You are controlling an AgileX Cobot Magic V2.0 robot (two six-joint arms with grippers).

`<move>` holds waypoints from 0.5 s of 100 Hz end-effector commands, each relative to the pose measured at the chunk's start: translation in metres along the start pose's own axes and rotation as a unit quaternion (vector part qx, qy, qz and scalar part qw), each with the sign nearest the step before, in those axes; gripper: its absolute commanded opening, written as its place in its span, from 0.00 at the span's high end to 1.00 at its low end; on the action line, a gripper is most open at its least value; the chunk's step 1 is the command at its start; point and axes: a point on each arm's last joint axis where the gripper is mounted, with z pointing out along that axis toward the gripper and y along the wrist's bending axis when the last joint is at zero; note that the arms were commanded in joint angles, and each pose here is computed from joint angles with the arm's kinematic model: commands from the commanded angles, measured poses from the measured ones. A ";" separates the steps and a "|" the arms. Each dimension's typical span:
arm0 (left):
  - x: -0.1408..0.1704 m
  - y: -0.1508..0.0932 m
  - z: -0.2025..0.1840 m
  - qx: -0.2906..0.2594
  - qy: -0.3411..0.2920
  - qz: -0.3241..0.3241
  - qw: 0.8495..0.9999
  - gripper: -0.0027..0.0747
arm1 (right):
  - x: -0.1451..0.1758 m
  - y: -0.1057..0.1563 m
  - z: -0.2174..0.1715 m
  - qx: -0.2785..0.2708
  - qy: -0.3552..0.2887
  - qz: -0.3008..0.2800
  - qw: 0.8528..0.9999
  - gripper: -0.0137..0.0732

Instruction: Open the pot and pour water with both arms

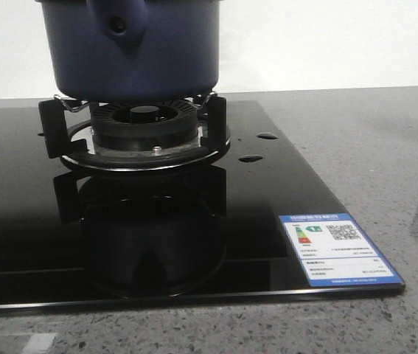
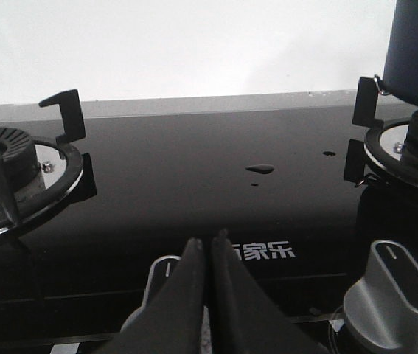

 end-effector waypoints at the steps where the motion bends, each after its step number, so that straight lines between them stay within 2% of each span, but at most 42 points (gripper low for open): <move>1: -0.005 0.000 -0.002 -0.002 -0.044 -0.005 0.999 0.99 | 0.004 0.000 0.000 0.002 -0.015 -0.004 1.000 0.91; 50: -0.005 0.000 -0.002 -0.002 -0.044 -0.005 0.999 0.99 | 0.004 0.000 0.000 0.002 -0.013 -0.004 1.000 0.91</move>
